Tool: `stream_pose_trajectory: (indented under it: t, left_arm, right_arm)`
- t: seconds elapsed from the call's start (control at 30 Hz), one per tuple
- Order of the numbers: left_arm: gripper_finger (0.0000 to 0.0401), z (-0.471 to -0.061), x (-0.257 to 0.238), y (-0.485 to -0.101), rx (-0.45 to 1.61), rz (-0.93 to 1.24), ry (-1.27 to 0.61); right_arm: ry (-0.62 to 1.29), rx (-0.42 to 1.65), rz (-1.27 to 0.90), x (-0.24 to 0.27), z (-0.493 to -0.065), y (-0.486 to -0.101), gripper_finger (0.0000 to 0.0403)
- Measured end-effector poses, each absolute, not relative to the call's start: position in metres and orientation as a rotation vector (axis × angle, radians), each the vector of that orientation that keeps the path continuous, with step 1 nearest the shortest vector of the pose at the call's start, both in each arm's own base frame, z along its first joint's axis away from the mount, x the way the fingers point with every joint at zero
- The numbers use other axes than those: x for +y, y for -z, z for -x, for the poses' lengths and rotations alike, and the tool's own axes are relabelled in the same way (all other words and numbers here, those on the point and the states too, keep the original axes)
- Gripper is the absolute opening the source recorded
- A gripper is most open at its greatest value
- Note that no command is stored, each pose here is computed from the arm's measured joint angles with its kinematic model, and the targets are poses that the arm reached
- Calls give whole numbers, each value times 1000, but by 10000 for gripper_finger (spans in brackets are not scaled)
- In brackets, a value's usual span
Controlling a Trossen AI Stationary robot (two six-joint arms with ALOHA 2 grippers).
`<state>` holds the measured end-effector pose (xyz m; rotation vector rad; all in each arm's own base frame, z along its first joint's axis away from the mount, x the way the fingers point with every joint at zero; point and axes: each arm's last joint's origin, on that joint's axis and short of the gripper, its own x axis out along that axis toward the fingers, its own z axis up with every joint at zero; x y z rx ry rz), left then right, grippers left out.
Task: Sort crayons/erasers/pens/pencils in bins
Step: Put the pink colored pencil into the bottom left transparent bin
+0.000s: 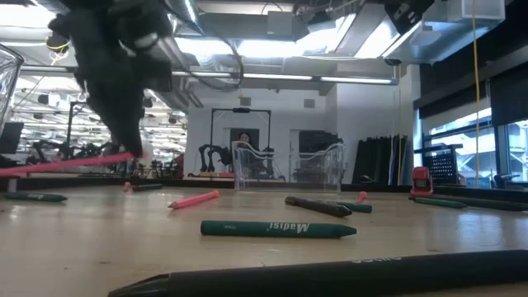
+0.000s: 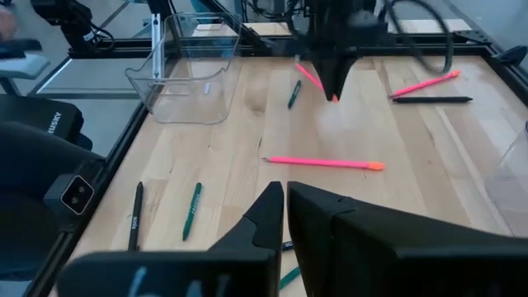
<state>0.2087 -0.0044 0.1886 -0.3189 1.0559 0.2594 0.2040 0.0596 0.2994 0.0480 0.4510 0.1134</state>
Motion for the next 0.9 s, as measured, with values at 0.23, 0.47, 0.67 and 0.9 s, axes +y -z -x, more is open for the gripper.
stream_pose_trajectory:
  t: [0.23,0.47,0.67,0.9]
  left_arm:
    - [7,-189,-17,-224,883,310,-148]
    - [8,-173,-31,-271,752,294,-37]
    - [8,-167,-54,-292,713,316,85]
    - [8,-155,-85,-296,754,502,173]
  right_arm:
    - [-114,450,-42,60,-204,-299,23]
    - [-114,449,-43,60,-204,-300,23]
    - [-114,448,-43,60,-204,-300,23]
    - [-114,448,-43,60,-204,-300,23]
